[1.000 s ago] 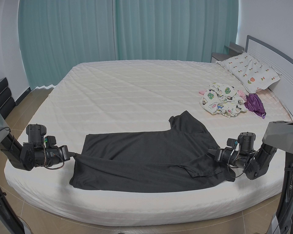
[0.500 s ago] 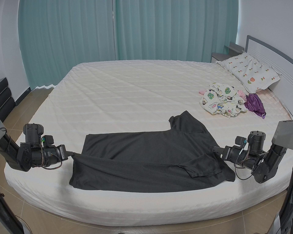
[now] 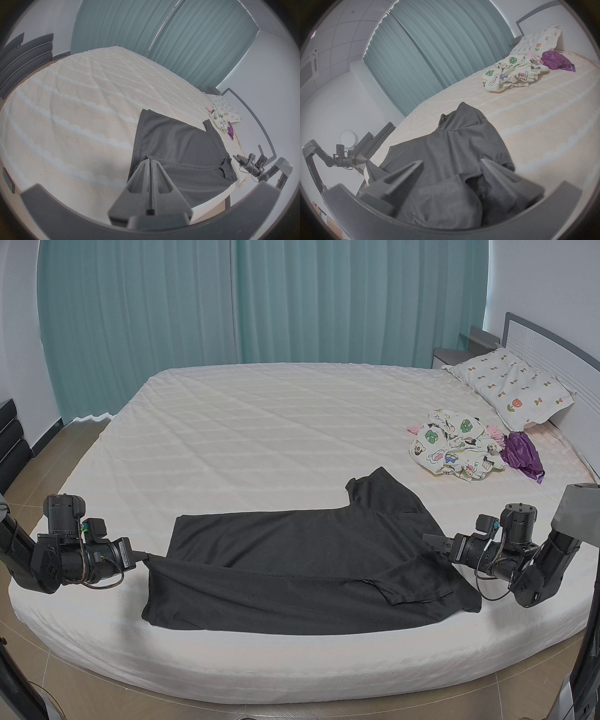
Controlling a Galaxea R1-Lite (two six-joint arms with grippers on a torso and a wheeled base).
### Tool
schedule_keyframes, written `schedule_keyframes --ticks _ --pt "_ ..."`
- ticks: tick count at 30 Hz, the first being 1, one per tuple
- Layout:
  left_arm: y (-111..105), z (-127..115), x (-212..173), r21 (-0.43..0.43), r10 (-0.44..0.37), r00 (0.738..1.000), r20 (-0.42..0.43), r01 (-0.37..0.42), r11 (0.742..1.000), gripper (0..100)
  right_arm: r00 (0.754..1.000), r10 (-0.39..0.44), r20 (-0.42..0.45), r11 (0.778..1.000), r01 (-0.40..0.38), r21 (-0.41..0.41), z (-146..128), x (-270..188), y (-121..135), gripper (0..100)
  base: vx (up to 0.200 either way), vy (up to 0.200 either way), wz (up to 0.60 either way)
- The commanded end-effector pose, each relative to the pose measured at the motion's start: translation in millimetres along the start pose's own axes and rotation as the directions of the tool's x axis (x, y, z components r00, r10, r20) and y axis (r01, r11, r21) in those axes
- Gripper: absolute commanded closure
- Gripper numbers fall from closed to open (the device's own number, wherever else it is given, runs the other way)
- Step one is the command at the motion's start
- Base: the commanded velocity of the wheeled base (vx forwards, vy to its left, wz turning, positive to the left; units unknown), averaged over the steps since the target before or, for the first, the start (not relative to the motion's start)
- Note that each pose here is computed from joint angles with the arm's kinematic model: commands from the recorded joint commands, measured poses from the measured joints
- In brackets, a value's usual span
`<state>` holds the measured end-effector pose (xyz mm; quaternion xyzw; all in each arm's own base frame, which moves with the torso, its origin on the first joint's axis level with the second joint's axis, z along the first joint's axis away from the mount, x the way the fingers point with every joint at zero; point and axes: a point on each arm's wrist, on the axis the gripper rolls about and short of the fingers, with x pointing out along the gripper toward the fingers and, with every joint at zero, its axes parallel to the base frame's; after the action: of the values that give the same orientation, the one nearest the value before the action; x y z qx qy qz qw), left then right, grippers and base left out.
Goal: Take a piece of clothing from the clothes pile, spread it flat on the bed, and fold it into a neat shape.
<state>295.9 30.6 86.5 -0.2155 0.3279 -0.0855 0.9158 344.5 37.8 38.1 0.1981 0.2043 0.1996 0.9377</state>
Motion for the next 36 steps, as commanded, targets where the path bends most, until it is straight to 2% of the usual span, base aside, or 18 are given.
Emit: schedule_keyframes --ticks 1,4,15,16,23,32,36 --pt "0 -1 -1 -0.001 0.000 1.000 -0.001 0.000 1.000 100 0.999 -0.004 -0.046 1.000 0.004 0.005 -6 23 -7 0 0.000 0.000 0.00" --pt "1 -2 0 -0.004 0.003 1.000 -0.006 -0.003 1.000 100 0.997 -0.008 -0.082 1.000 0.007 -0.013 -6 27 -9 0 0.000 0.000 0.00" --pt "1 -2 1 -0.003 0.001 1.000 -0.008 -0.001 1.000 100 0.995 -0.004 -0.099 0.998 -0.002 -0.064 -11 30 -12 0 0.000 0.000 0.00" --pt "1 -2 1 -0.003 0.001 1.000 -0.008 -0.001 1.000 100 0.995 -0.005 -0.101 0.998 -0.002 -0.068 -11 30 -12 100 0.000 0.000 0.00" --pt "1 -2 2 -0.003 0.001 1.000 -0.008 -0.001 1.000 100 0.991 -0.017 -0.133 0.991 0.000 -0.131 -23 27 -16 100 0.000 0.000 0.00" --pt "1 -2 1 -0.013 0.002 1.000 -0.008 -0.002 1.000 100 0.996 -0.006 -0.090 0.991 -0.005 -0.130 -8 14 -9 100 0.000 0.000 0.00" --pt "-1 -1 -2 -0.011 0.001 1.000 0.001 -0.001 1.000 100 0.998 0.006 -0.058 0.996 -0.012 -0.093 -2 0 -1 100 0.000 0.000 0.00"
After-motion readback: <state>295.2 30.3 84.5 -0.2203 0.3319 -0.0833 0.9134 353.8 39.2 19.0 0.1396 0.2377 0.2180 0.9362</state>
